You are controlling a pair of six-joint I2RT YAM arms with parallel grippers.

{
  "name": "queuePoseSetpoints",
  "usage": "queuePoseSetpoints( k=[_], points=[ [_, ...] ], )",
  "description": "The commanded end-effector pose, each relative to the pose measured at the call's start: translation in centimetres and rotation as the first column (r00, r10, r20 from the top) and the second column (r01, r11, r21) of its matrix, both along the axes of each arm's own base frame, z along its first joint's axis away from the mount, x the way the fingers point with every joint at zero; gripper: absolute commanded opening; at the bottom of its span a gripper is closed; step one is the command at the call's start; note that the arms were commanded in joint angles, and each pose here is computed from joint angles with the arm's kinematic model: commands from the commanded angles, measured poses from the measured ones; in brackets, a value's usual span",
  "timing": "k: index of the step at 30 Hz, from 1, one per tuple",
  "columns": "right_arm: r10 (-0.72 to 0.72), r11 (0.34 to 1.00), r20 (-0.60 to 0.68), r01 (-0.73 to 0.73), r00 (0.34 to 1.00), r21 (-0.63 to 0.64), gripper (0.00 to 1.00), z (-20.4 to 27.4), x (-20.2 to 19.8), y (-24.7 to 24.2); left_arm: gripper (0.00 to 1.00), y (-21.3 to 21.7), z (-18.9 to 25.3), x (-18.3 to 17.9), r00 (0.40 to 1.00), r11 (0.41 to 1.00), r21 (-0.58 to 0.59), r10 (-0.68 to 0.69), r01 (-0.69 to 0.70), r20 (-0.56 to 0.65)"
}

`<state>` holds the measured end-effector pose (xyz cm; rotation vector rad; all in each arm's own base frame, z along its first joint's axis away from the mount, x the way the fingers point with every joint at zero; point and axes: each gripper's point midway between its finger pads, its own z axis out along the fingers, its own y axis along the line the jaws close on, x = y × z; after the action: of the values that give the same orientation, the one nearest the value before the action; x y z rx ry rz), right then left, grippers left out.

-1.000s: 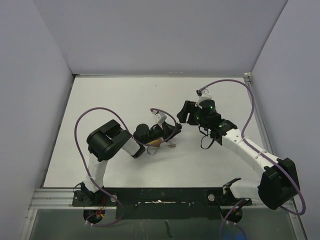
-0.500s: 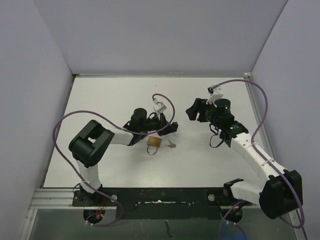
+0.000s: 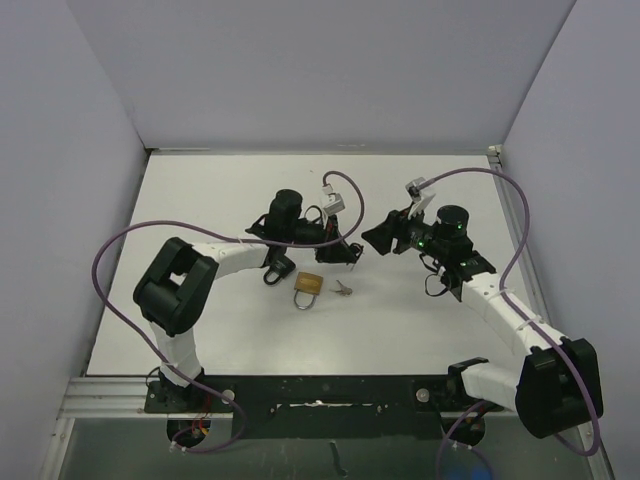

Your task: Unlock with the key

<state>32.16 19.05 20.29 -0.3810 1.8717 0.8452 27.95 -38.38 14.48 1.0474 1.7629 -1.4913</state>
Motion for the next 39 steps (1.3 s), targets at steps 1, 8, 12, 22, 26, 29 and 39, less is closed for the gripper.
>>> queuePoseSetpoints(
  k=[1,8,12,22,26,29,39],
  points=[
    [0.127,0.991,0.139,-0.133,0.982,0.032,0.56,2.5,-1.0,1.5,0.00,-0.3,2.5,-0.2,0.995,0.995,-0.023,-0.094,0.095,0.046],
    [0.192,0.979,0.140,-0.200,0.971,0.049,0.51,2.1,-1.5,2.4,0.00,-0.8,3.5,0.0,0.992,0.991,-0.039,-0.126,0.127,0.034],
    [0.208,0.975,0.140,-0.216,0.968,0.051,0.49,1.9,-1.7,2.6,0.00,-1.1,3.7,0.3,0.991,0.990,-0.044,-0.131,0.131,0.021],
    [0.217,0.973,0.109,-0.224,0.970,0.051,0.39,0.6,-1.2,3.0,0.00,-1.5,4.1,0.6,0.994,0.992,-0.054,-0.111,0.111,0.015],
    [0.226,0.971,0.108,-0.233,0.968,0.054,0.38,0.3,-1.1,3.1,0.00,-1.6,4.3,0.5,0.994,0.992,-0.061,-0.111,0.112,0.016],
    [0.242,0.967,0.108,-0.249,0.964,0.061,0.36,0.1,-1.2,3.3,0.00,-1.6,4.3,0.4,0.993,0.991,-0.065,-0.117,0.118,0.010],
    [0.264,0.959,0.103,-0.272,0.959,0.075,0.29,-0.4,-1.0,3.8,0.00,-1.6,5.4,-0.3,0.988,0.983,-0.101,-0.153,0.155,0.022]
  ],
)
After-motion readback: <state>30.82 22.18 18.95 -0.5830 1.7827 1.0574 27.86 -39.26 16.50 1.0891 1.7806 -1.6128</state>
